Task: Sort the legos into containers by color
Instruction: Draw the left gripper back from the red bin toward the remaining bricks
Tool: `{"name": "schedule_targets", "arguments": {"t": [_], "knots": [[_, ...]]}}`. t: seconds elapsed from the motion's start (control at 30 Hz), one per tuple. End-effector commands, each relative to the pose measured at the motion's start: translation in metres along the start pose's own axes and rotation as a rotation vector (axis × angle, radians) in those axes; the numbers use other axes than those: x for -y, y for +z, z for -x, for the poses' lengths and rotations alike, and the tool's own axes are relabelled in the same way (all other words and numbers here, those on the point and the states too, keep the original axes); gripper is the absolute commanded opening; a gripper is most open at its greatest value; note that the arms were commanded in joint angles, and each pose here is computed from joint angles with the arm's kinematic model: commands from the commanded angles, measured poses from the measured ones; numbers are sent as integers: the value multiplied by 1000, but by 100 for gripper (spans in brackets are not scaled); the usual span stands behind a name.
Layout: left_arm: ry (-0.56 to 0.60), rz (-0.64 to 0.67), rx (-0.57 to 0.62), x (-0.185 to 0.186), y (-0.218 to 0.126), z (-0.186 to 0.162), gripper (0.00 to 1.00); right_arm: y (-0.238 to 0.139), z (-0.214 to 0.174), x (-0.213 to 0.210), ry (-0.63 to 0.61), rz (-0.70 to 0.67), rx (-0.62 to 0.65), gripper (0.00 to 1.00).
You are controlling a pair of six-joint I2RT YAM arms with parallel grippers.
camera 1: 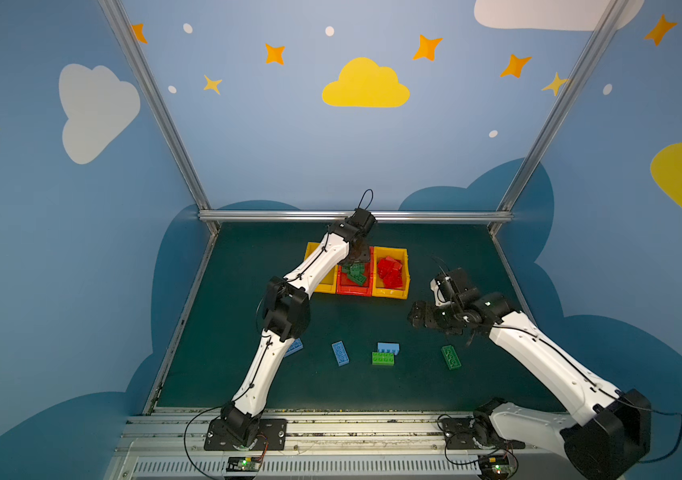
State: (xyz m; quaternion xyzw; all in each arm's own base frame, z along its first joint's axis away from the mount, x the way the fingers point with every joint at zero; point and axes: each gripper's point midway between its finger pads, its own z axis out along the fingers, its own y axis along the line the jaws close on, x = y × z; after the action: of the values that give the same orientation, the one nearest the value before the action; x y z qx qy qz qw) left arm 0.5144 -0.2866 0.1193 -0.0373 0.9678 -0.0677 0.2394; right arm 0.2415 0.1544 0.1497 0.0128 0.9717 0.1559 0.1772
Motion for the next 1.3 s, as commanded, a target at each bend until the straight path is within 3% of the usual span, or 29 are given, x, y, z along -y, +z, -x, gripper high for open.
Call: {"name": "schedule_targets", "arguments": {"t": [0.0, 0.13, 0.3, 0.53, 0.8, 1.0, 1.27], "knots": [[24, -20, -67, 5, -14, -10, 75, 3, -5, -8, -43, 32, -64, 97], [36, -38, -32, 13, -35, -11, 84, 6, -13, -12, -49, 41, -102, 97], [32, -40, 68, -5, -85, -28, 100, 0, -32, -13, -56, -6, -89, 97], [-77, 3, 140, -87, -131, -99, 100, 10, -69, -19, -3, -37, -113, 97], [-189, 22, 164, -176, -151, -203, 100, 42, -89, -42, -1, -90, -110, 97], [-258, -54, 236, -204, -164, -238, 100, 70, -98, -57, -2, -153, -131, 97], [-295, -82, 259, -219, -165, -259, 100, 91, -95, -67, -15, -228, -164, 97]]}}
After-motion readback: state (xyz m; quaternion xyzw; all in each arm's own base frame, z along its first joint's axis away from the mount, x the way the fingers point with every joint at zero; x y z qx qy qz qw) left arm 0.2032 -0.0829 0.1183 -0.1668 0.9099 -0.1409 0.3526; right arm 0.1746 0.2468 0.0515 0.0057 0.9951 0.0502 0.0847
